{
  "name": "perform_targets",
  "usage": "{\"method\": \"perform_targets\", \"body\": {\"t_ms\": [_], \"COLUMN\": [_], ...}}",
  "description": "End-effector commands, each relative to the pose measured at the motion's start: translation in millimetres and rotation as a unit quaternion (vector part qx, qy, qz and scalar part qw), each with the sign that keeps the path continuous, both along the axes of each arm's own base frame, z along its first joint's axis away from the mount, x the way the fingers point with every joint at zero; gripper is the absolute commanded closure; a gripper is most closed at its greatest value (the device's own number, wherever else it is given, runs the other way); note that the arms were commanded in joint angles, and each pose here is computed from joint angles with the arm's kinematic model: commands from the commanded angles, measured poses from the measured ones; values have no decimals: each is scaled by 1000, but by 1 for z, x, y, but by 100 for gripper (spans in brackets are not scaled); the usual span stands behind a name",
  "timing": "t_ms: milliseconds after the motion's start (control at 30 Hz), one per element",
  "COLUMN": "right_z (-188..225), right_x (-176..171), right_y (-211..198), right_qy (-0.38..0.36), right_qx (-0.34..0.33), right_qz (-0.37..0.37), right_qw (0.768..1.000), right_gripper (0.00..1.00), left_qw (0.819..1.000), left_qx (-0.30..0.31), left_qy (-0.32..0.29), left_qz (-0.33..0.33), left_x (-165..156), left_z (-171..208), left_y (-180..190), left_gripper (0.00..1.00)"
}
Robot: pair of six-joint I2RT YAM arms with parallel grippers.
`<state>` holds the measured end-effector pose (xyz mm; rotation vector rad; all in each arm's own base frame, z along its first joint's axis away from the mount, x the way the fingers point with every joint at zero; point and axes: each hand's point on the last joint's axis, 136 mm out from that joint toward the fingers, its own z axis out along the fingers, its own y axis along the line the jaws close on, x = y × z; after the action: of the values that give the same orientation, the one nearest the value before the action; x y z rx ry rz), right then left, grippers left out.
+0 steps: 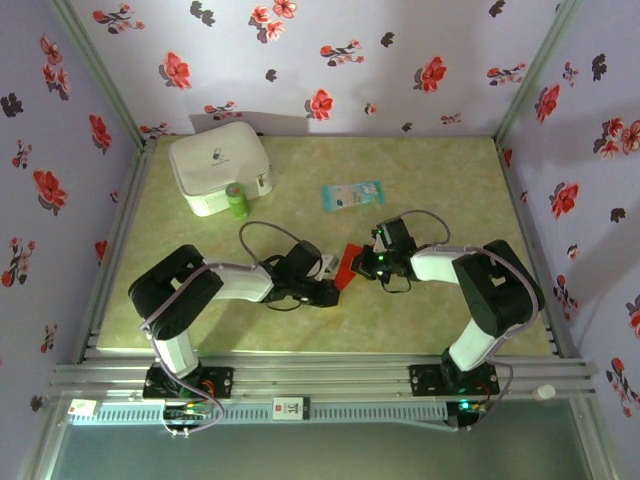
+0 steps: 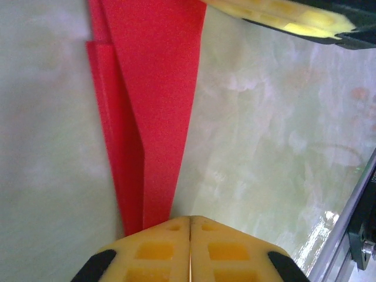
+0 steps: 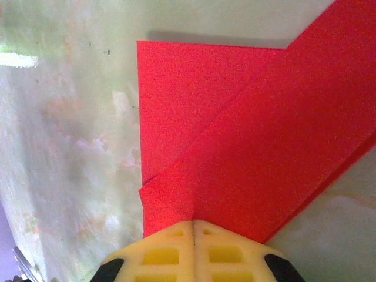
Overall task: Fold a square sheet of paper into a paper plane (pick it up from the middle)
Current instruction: Fold the wing for the fifth time at the center of the table.
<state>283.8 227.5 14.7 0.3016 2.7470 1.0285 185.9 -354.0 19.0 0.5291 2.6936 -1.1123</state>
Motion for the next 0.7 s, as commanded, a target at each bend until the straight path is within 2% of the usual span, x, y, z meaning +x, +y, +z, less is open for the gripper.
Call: {"method": "perform_targets", "body": {"t_ms": [0,333,667], "right_z": [-42,-40,-37], "right_x": [-18,-16,-16], "right_y": [-35,-36,-34], "right_qy": [52,50,49], "right_qx": [-87,-86,-80], "right_qz": [-24,-25,-25], "right_qw": [995,995,995], "right_gripper": [98,98,97], "left_qw": [998,996,999], "left_qx": [40,57,-32], "left_qy": [37,41,-15], "left_qz": [19,45,27], "left_x": [-16,-28,-1], "left_z": [-20,-25,43], "left_y": [26,53,17], "left_gripper": [92,96,97]}}
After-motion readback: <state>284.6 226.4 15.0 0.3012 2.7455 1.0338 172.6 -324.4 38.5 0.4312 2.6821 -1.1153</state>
